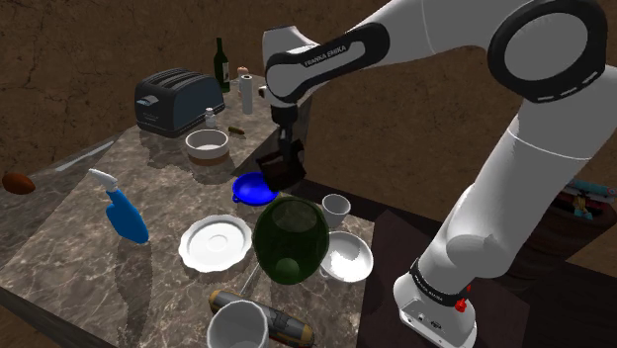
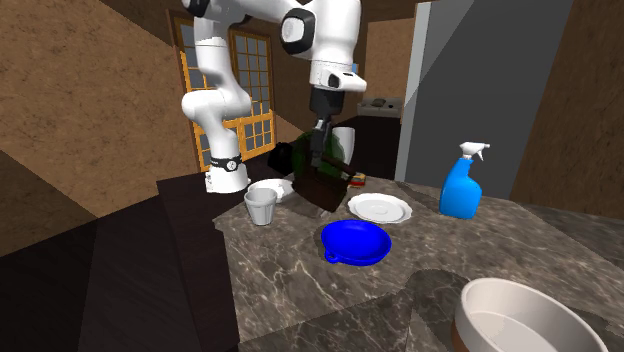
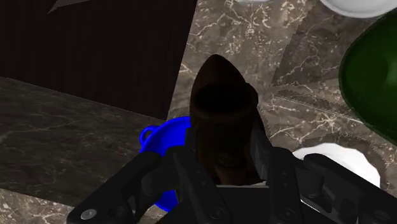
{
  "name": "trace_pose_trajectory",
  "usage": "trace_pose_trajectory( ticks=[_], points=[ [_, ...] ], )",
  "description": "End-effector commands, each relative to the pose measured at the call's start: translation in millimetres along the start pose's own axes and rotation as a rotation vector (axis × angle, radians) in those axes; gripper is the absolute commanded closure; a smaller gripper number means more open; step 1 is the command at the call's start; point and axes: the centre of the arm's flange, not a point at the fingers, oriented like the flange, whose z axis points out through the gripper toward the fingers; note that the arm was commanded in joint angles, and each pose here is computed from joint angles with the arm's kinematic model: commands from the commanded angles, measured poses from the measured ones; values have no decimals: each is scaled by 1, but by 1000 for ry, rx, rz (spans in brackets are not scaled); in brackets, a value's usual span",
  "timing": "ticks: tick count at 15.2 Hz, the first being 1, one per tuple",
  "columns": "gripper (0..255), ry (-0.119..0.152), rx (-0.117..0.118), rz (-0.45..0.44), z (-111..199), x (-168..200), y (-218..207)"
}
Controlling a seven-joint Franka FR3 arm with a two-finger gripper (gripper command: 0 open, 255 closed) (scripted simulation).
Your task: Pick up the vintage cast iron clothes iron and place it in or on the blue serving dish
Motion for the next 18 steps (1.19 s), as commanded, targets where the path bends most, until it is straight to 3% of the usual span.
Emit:
trace_pose_trajectory(
  ticks=[1,7,18],
  points=[
    [255,1,0,0,-8,21,15],
    [255,1,0,0,-29,74,54],
    [255,1,0,0,28,81,53]
  ],
)
